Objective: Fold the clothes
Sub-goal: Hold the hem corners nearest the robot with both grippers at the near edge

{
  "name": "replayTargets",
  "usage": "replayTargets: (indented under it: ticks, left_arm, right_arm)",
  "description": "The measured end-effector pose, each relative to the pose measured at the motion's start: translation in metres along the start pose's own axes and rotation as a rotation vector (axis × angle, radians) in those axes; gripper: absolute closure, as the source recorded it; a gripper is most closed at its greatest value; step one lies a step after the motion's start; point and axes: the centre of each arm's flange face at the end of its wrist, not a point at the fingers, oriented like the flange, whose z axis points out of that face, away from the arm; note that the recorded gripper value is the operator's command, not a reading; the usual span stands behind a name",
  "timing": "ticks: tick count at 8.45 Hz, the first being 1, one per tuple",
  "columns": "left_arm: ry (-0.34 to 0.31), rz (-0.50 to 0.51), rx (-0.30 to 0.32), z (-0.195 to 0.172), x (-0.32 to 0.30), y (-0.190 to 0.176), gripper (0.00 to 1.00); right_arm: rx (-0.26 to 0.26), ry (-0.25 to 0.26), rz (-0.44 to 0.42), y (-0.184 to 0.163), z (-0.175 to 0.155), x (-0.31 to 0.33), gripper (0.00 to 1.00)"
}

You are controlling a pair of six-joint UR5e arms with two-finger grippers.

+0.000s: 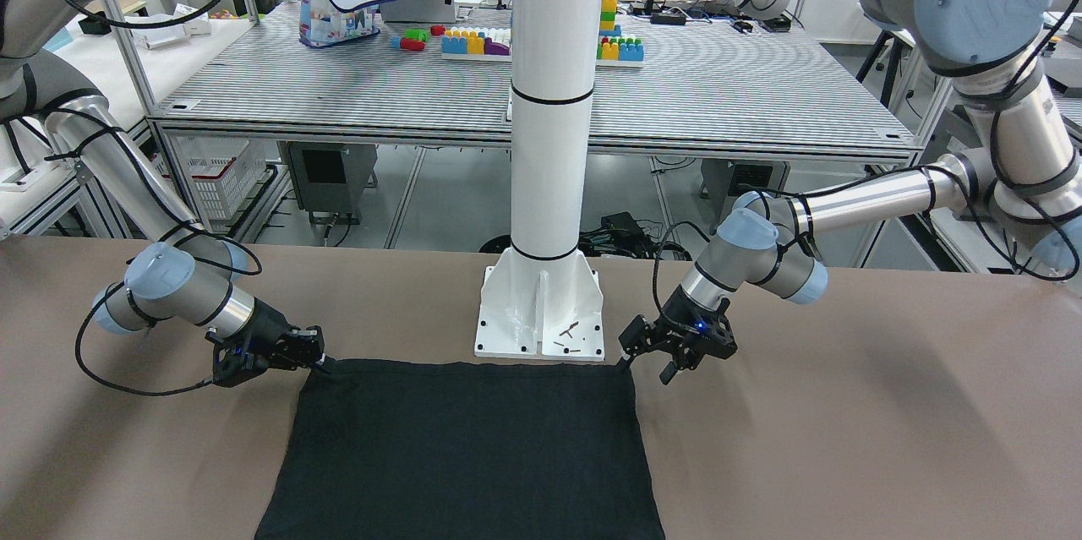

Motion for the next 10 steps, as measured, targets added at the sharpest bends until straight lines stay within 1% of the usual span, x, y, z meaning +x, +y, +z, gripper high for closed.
replayTargets:
  ticks: [2, 4, 5, 7, 8, 9, 10]
  left_arm:
    - [-0.012, 0.007, 0.009, 0.016, -0.013, 0.020, 0.00]
    - [-0.003, 0.003, 0.021, 0.029, -0.009, 0.043, 0.00]
    - [0.001, 0.003, 0.023, 0.030, -0.008, 0.049, 0.06]
    - [0.002, 0.005, 0.030, 0.031, -0.008, 0.053, 0.08]
    - [0.003, 0.006, 0.034, 0.032, -0.008, 0.055, 0.22]
    - [0.003, 0.007, 0.035, 0.032, -0.009, 0.057, 0.52]
    - [0.003, 0.006, 0.035, 0.032, -0.008, 0.060, 0.79]
  right_arm:
    - [0.005, 0.001, 0.002, -0.001, -0.002, 0.001, 1.00]
    - [0.007, -0.002, 0.000, -0.002, -0.002, 0.000, 1.00]
    - [0.007, -0.004, -0.001, -0.002, -0.002, -0.001, 1.00]
    - [0.008, -0.013, -0.006, -0.002, -0.003, -0.003, 1.00]
    - [0.008, -0.016, -0.008, -0.002, -0.003, -0.003, 1.00]
    - [0.009, -0.018, -0.008, -0.002, -0.003, -0.003, 1.00]
    - [0.009, -0.018, -0.009, -0.002, -0.003, -0.003, 1.00]
